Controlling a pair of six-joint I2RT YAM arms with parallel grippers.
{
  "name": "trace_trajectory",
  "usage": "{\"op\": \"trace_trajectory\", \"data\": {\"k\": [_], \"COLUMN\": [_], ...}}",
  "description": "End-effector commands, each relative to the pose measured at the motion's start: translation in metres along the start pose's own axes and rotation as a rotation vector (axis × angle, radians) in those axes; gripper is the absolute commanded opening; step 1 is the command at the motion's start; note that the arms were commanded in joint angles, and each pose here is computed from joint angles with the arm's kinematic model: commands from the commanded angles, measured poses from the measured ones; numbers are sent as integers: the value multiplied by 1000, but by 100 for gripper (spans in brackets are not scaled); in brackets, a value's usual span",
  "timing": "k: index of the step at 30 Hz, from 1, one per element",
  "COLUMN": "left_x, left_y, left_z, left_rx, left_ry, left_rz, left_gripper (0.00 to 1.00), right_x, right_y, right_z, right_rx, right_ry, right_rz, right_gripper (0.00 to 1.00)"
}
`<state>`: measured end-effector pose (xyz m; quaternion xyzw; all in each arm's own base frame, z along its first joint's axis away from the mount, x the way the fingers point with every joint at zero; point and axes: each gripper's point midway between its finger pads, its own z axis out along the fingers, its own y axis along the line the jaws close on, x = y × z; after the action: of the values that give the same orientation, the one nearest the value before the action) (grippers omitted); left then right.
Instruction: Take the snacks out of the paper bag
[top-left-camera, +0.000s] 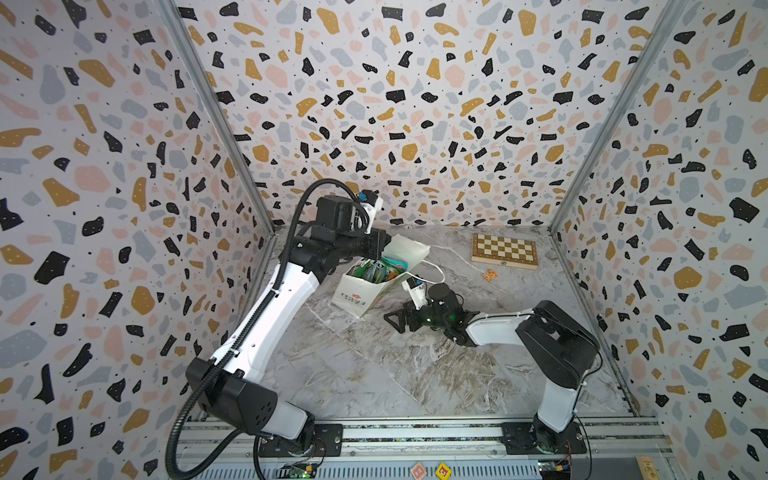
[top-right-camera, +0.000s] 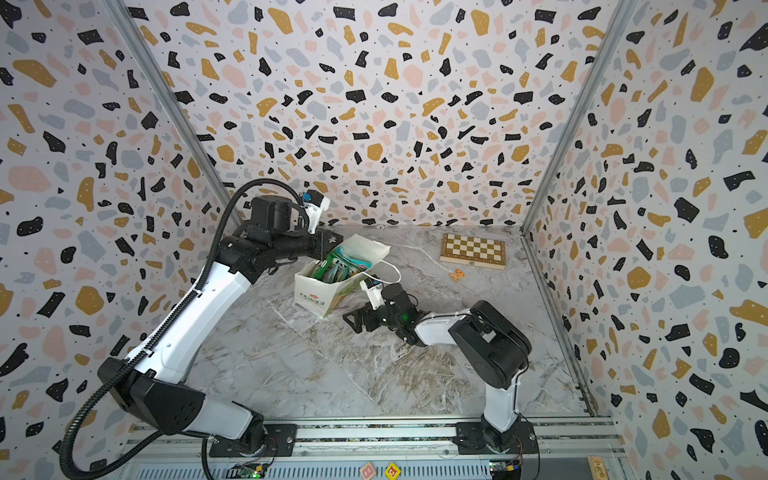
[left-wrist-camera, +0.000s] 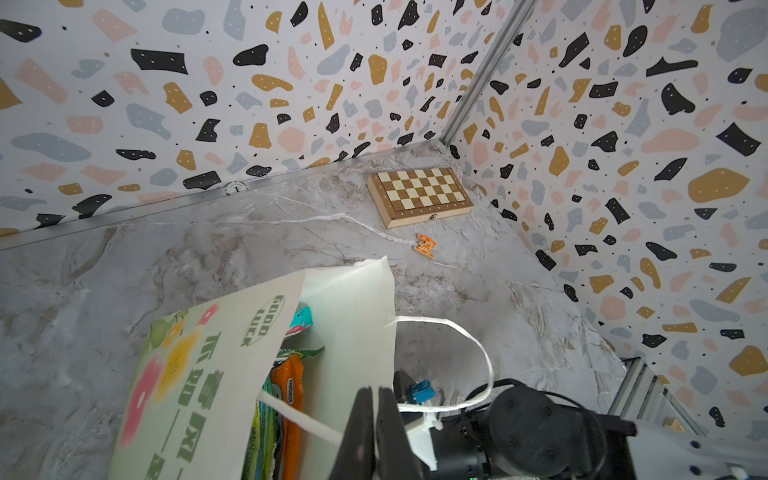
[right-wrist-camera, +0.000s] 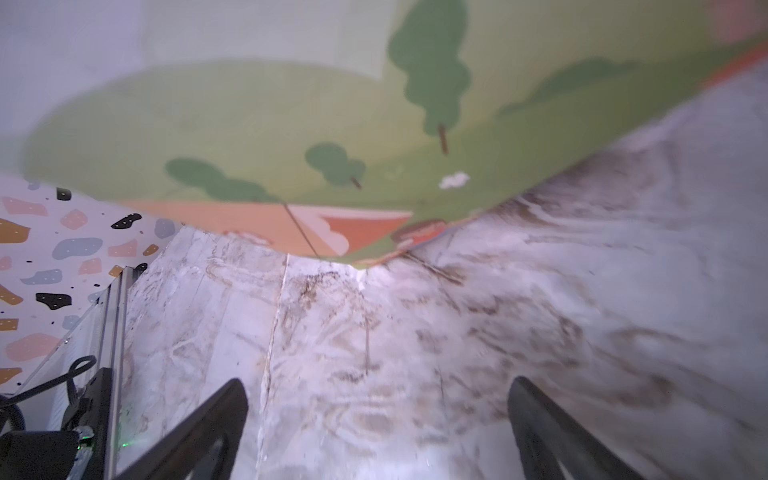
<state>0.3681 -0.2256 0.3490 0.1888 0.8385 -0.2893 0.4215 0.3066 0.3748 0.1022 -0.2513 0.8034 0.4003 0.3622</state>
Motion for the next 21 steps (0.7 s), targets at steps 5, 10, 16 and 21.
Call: {"op": "trace_trajectory", "data": {"k": [5, 10, 16, 21], "left_x": [-15, -5, 15, 26], "left_y": [-26, -47, -55, -61], "left_z": [-16, -16, -9, -5], "left_rx": [28, 68, 77, 106], "left_ry": [-173, -193, -183, -167], "left_rz": [12, -11, -41, -66], "left_gripper": [0, 0, 0, 0], "right_x": [6, 19, 11, -2], "right_y": [-38, -73, -119, -134], "right_z": [-68, -121, -186, -220], "right_rx": [238, 449, 738, 846], "right_ry": [-18, -17, -41, -53], "right_rz": [-15, 12, 31, 40], "right_gripper": [99, 99, 99, 99]}}
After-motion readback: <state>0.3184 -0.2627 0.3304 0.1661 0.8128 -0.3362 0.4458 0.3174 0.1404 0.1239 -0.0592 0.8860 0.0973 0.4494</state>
